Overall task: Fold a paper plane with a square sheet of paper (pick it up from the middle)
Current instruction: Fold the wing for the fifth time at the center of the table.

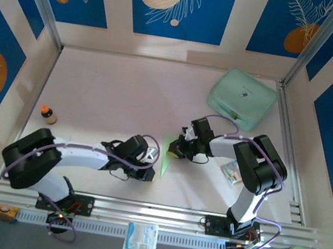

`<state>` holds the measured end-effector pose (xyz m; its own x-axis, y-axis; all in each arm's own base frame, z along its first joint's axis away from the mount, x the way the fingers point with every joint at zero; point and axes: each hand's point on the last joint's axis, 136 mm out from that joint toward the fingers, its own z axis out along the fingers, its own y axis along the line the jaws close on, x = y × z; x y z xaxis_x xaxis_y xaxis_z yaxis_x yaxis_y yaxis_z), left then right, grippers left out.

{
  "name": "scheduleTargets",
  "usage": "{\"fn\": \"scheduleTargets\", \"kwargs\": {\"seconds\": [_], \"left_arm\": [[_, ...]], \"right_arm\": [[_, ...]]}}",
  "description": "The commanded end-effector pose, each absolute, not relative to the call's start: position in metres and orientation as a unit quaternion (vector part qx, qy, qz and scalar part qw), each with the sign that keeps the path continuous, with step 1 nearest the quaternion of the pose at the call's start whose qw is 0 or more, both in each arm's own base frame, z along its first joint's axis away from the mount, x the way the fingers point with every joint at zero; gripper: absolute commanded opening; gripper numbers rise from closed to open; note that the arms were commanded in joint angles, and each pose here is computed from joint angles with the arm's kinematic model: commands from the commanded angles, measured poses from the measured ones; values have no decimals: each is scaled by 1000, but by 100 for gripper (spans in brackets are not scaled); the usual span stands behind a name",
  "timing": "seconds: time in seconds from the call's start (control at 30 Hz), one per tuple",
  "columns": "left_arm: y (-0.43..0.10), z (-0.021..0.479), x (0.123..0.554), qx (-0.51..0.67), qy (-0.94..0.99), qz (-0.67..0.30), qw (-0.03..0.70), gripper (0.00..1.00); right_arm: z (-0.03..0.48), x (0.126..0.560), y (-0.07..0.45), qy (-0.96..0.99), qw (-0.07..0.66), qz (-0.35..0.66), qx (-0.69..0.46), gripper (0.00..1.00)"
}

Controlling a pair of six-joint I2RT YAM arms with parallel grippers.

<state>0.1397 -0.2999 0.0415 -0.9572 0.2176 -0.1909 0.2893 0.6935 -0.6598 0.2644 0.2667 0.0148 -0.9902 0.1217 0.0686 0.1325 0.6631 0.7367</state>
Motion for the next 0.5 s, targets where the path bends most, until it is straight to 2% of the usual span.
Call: {"fn": "scheduleTargets", "kwargs": {"seconds": [0.0, 0.2, 0.47], "left_arm": [[-309, 66, 162, 123, 901, -403, 100, 3], [-341, 78, 199, 95, 879, -455, 106, 4], [-356, 51, 227, 70, 894, -431, 103, 2]], "right_arm": [[-10, 249, 248, -929, 37, -348, -124, 9], [-7, 243, 251, -924, 42, -345, -159, 8], [-1, 242, 249, -921, 31, -346, -177, 8]]}}
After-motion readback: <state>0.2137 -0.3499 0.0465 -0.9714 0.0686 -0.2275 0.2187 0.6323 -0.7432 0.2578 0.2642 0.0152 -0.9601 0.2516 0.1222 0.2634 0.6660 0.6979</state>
